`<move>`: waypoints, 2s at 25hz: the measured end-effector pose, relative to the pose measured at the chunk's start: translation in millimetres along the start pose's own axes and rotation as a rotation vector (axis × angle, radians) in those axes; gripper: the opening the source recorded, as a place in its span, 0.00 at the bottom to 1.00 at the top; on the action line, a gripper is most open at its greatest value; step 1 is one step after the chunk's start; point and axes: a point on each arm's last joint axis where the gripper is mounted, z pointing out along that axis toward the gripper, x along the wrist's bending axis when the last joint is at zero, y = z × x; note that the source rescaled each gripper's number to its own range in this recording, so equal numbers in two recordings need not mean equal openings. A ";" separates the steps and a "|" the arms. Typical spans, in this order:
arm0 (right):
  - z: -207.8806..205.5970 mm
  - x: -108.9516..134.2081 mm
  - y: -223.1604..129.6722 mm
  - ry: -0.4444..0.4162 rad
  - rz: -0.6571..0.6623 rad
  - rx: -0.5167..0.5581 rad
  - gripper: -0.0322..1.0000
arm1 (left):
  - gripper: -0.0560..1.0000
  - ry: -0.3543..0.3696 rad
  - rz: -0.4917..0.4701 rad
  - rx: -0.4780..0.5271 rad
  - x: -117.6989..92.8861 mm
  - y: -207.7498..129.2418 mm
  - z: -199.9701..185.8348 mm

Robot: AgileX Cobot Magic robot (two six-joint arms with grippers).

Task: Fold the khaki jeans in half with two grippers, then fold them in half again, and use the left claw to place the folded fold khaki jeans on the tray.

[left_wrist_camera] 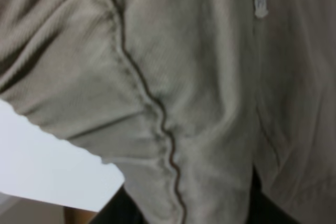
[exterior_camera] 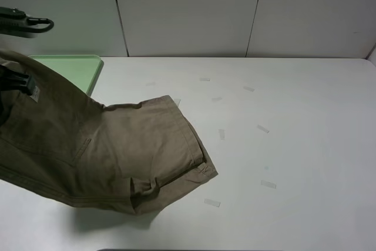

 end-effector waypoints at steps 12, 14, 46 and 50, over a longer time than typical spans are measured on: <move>0.0 0.0 0.0 0.000 0.000 0.000 1.00 | 0.26 -0.305 -0.070 0.156 -70.0 25.2 65.3; 0.0 0.0 0.0 0.000 0.000 0.000 1.00 | 0.26 -0.349 -0.051 0.180 -80.0 26.3 74.7; 0.0 0.0 0.0 0.000 0.000 0.000 1.00 | 1.00 -0.537 -0.034 -0.054 -105.8 33.7 50.4; 0.0 0.0 0.0 0.000 0.000 0.000 1.00 | 1.00 -0.550 -0.031 -0.080 -98.0 30.7 34.2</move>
